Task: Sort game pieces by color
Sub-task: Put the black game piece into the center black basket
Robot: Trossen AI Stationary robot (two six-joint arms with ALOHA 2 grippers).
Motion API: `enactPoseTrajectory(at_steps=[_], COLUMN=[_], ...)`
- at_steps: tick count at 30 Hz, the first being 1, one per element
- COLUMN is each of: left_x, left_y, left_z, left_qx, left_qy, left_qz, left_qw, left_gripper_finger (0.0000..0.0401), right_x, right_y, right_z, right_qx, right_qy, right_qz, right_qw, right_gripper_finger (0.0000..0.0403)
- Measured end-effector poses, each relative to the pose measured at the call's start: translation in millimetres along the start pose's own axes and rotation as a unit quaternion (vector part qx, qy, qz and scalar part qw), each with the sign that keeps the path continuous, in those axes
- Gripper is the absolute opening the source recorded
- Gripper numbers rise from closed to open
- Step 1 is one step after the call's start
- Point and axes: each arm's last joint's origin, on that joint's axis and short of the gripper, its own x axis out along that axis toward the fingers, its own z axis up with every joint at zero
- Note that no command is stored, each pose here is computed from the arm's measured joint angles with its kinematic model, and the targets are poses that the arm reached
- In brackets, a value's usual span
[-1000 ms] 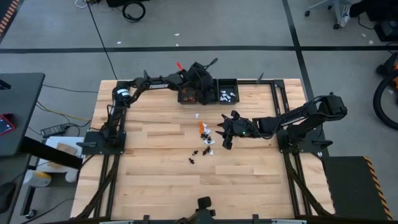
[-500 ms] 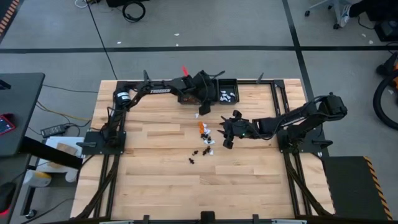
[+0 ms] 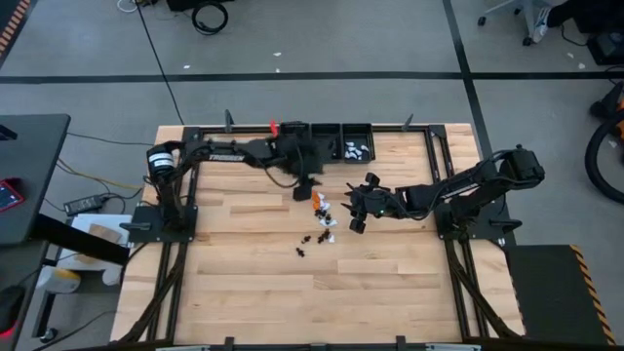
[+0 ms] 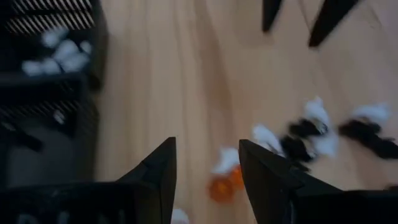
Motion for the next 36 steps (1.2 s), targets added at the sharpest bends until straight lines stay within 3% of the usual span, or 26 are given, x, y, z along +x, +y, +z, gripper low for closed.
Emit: enactPoseTrajectory(at_steps=[10, 16, 19, 22, 28, 36], left_x=[3, 6, 8, 13, 19, 20], left_y=[-71, -111, -133, -151, -153, -157], left_z=[-28, -31, -41, -49, -63, -90], left_qx=[0.058, 0.027, 0.048, 0.078, 0.093, 0.127], left_qy=[0.042, 0.050, 0.068, 0.044, -0.028, -0.067], left_qz=[-0.081, -0.183, -0.209, -0.219, -0.201, -0.198], left_qw=[0.994, 0.982, 0.974, 0.972, 0.975, 0.970], left_gripper_finger=[0.0150, 0.0150, 0.0150, 0.0150, 0.0150, 0.0145], right_x=[0, 0, 0, 0, 0, 0], right_y=[-1, -2, -3, -3, -3, -2], right_z=[-1, -3, -4, -4, -4, 0], right_qx=[-0.003, -0.010, -0.012, -0.011, -0.009, 0.002], right_qy=[0.005, 0.016, 0.020, 0.020, 0.018, -0.001], right_qz=[-0.003, -0.020, -0.027, -0.027, -0.027, -0.023], right_qw=[1.000, 1.000, 0.999, 0.999, 0.999, 1.000], right_gripper_finger=[0.0165, 0.0165, 0.0165, 0.0165, 0.0165, 0.0165])
